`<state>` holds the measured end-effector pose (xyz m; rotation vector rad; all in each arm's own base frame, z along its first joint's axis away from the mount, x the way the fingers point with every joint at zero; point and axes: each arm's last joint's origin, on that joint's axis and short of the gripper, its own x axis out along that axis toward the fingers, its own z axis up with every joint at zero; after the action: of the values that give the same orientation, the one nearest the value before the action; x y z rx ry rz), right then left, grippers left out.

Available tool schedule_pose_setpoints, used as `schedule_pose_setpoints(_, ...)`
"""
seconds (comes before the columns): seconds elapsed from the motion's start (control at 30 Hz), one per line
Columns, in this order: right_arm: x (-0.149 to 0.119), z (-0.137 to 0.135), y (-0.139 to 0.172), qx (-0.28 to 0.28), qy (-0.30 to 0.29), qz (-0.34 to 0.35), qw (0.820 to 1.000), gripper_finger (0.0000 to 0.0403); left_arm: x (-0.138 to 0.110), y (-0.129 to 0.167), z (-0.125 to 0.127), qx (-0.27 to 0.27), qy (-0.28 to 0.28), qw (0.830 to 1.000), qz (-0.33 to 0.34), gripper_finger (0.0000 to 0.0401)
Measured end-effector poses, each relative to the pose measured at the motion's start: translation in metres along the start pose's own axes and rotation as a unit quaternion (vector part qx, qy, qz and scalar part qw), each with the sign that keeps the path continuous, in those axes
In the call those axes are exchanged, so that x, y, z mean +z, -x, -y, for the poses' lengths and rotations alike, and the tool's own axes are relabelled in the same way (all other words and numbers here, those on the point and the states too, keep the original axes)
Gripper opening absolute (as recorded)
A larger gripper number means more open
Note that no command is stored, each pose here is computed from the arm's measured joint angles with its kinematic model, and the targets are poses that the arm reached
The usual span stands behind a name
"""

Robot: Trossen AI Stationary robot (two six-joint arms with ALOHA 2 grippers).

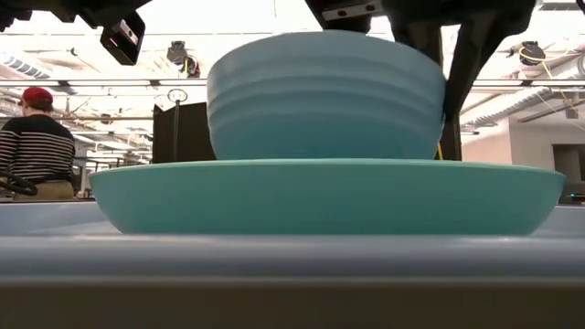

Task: Set up tray
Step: Put the blue bowl on the light blue plate

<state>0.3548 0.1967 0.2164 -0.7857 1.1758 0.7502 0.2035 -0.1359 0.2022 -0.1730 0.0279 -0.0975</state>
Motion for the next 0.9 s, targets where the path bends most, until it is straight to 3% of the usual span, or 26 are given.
schedule_pose_setpoints(0.6,0.0009,0.0008,0.0,0.008,-0.001,0.011,1.0,0.0006,-0.0004,0.0,-0.0001,0.0,0.0,1.0,-0.002,0.0033)
schedule_pose_setpoints(0.9,0.0009,0.0009,0.0,0.007,-0.009,0.011,1.0,0.0034,-0.0006,0.0,-0.0001,0.0,-0.001,1.0,-0.003,0.0033)
